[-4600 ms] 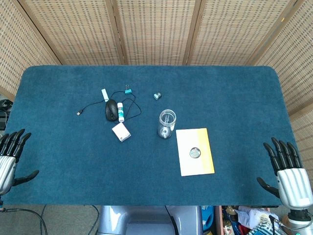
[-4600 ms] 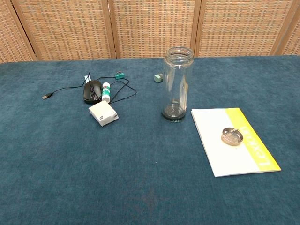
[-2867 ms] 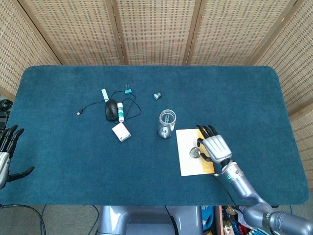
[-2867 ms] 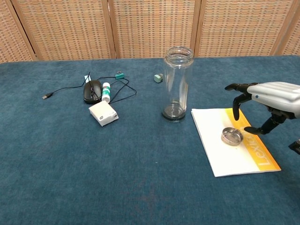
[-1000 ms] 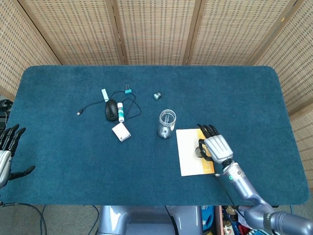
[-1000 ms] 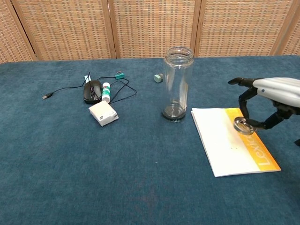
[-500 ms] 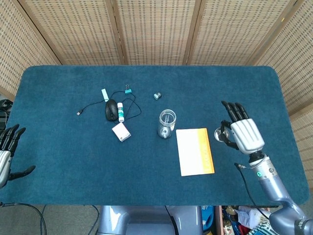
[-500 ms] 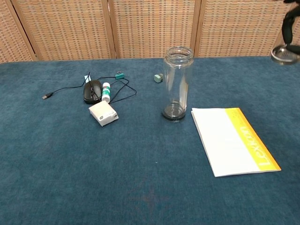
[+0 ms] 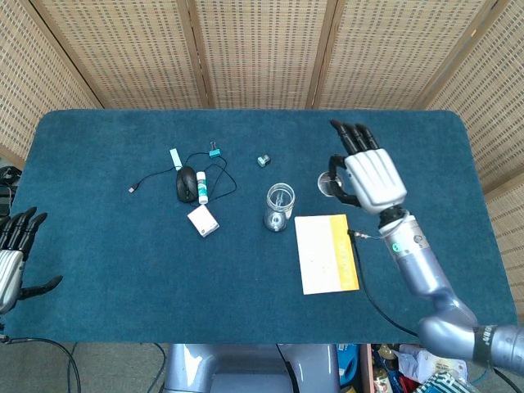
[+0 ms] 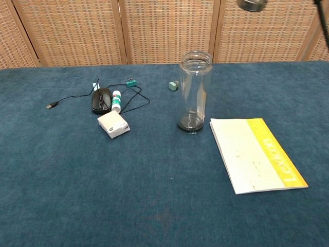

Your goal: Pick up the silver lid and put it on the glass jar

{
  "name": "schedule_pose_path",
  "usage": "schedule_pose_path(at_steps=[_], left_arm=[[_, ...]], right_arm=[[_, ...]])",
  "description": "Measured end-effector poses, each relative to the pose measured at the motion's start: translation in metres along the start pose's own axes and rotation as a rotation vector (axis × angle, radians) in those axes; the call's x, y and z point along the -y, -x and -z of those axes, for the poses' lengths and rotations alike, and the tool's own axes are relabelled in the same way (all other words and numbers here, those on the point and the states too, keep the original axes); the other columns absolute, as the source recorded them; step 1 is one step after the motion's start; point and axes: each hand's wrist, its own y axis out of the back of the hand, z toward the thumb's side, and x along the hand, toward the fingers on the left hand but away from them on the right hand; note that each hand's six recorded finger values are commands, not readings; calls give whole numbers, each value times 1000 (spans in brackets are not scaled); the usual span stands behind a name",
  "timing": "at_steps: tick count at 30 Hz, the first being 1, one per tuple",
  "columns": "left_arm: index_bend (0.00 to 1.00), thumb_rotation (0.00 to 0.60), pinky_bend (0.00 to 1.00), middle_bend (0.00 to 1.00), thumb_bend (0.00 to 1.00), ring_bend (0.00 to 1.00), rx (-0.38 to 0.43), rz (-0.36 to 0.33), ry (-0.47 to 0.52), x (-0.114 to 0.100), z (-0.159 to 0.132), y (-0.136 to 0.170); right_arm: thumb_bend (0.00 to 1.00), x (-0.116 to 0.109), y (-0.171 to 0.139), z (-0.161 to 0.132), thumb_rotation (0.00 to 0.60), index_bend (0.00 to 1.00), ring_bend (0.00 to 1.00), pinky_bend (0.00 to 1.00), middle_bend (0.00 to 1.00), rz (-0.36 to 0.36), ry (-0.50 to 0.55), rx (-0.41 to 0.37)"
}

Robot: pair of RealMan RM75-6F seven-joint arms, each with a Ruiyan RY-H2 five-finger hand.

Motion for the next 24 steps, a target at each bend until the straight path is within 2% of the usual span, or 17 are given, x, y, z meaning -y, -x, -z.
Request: schedule_pose_path(at_steps=[5,9,16,24], left_arm=[[0,600,0,0,49,0,-11,9,-2,3,2,-2],[0,600,0,0,49,0,-22,8,6,3,6,-3],[0,600,0,0,49,0,-37,8,20,1,11,-5],[0,600,0,0,49,0,-42,16,25,1,14,-8]], right_arm=[[639,22,24,-37,600,637,0,0,35,-42,-18,-20],[639,43,38,-56,600,637,0,0,35,-69,-27,-9],[639,73,51,-66,600,637,0,0,35,-101,-50,32],[643,77,53,-67,600,637,0,0,41,-103,-57,35]])
